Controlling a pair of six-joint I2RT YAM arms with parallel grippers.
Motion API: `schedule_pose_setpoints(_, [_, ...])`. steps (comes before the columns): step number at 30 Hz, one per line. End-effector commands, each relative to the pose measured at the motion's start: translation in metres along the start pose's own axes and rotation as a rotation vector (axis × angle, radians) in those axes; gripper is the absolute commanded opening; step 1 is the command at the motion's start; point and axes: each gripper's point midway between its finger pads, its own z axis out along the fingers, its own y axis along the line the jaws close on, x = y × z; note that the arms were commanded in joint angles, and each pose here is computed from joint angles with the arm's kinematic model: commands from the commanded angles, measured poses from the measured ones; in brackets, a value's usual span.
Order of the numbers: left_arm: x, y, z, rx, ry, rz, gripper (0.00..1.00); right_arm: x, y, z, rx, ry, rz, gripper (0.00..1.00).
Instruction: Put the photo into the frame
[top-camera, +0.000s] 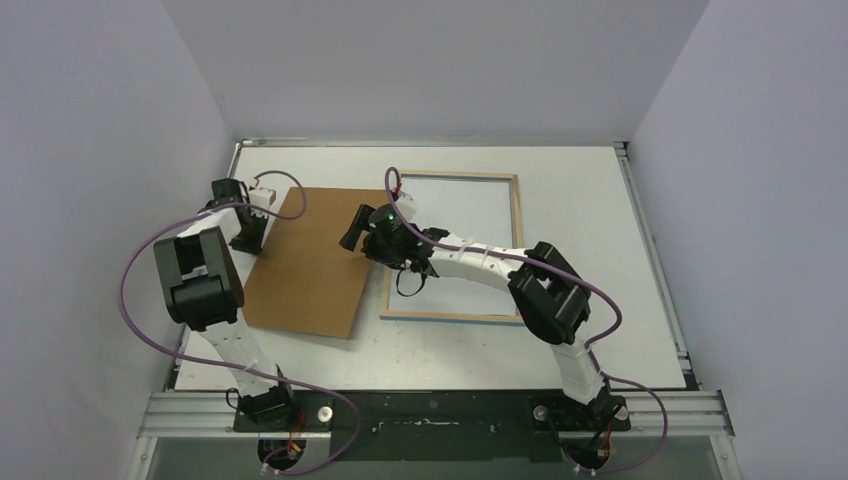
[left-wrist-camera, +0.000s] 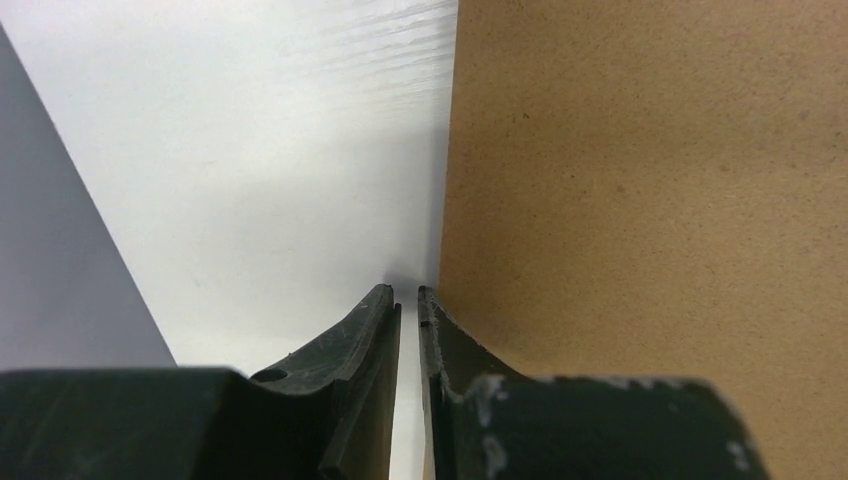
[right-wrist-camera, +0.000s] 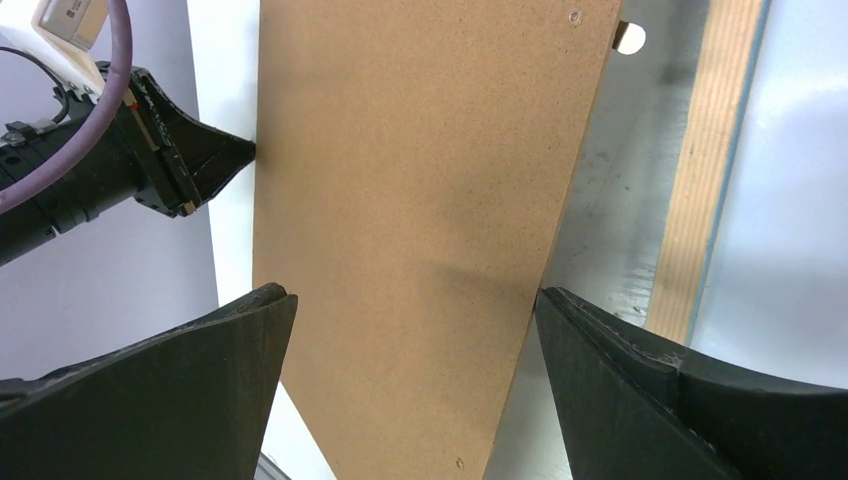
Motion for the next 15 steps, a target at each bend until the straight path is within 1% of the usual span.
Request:
schedule_pose_setpoints(1, [0.017, -0.068, 0.005, 0.227, 0.086, -0.005, 0.13, -0.029, 0.068, -0.034, -0.218, -0.080, 0.073, 0.93])
schedule_pose_setpoints(15, [-0.004, -0.110, -0.003, 0.245, 0.086, 0.119, 0.09, -0.043, 0.038, -0.049, -0.164, -0.114, 0.090, 0.93])
